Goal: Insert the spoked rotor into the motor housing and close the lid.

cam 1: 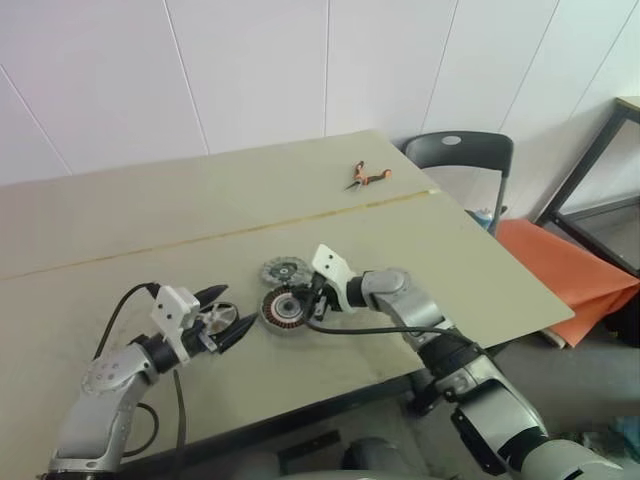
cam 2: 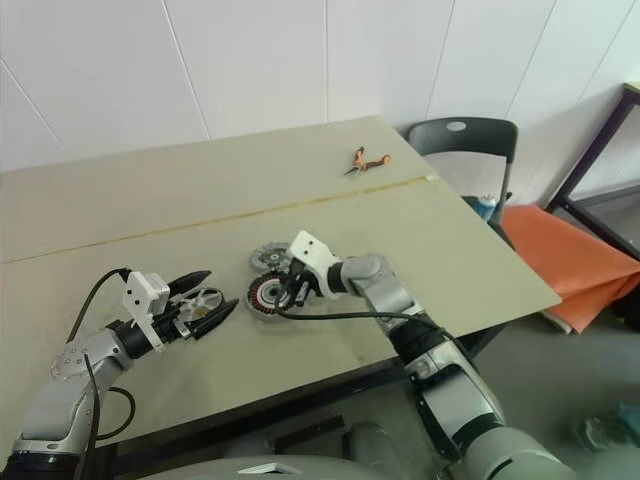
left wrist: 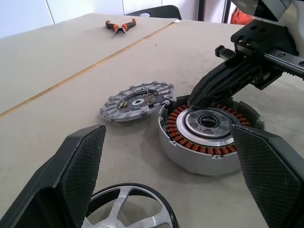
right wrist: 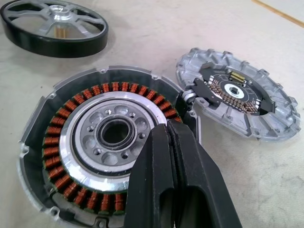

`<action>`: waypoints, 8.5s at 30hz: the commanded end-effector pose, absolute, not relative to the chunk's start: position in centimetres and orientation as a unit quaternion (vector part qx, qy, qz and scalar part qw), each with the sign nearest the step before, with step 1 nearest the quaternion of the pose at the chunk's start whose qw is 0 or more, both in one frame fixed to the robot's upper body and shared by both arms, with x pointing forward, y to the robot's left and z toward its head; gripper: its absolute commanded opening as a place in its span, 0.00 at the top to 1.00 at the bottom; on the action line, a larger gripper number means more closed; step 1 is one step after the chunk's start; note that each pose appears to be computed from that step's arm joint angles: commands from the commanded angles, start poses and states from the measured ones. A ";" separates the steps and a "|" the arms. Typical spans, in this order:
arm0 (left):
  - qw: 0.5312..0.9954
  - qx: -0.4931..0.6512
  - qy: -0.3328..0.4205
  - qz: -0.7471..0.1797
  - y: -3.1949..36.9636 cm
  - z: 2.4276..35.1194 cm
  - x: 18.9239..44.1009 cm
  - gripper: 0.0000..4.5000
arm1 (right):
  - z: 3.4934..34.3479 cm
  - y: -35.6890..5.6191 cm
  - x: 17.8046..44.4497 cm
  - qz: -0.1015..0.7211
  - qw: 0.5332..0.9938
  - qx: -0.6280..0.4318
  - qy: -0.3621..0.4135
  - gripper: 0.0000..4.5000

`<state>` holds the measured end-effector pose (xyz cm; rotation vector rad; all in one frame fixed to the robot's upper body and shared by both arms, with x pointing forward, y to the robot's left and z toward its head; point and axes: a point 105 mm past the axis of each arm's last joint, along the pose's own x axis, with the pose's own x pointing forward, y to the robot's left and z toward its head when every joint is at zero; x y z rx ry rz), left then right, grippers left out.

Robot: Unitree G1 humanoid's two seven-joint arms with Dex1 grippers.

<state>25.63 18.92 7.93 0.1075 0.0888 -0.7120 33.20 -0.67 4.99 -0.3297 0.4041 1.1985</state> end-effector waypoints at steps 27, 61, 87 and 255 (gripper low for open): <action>0.932 0.070 0.021 -0.356 18.7 8.6 25.9 0.00 | 7.1 1.4 31.7 0.602 0.782 -0.101 0.123 0.99; 0.932 0.076 0.012 -0.355 18.7 9.2 26.3 0.00 | 3.8 -1.5 32.1 0.578 0.750 -0.251 0.201 0.99; 0.933 0.078 0.014 -0.352 18.7 9.3 26.3 0.00 | 4.5 0.7 32.2 0.577 0.776 -0.170 0.189 0.99; 0.950 0.072 0.022 -0.304 23.2 9.2 25.7 0.00 | 5.3 8.0 31.4 0.616 0.759 -0.175 0.118 0.99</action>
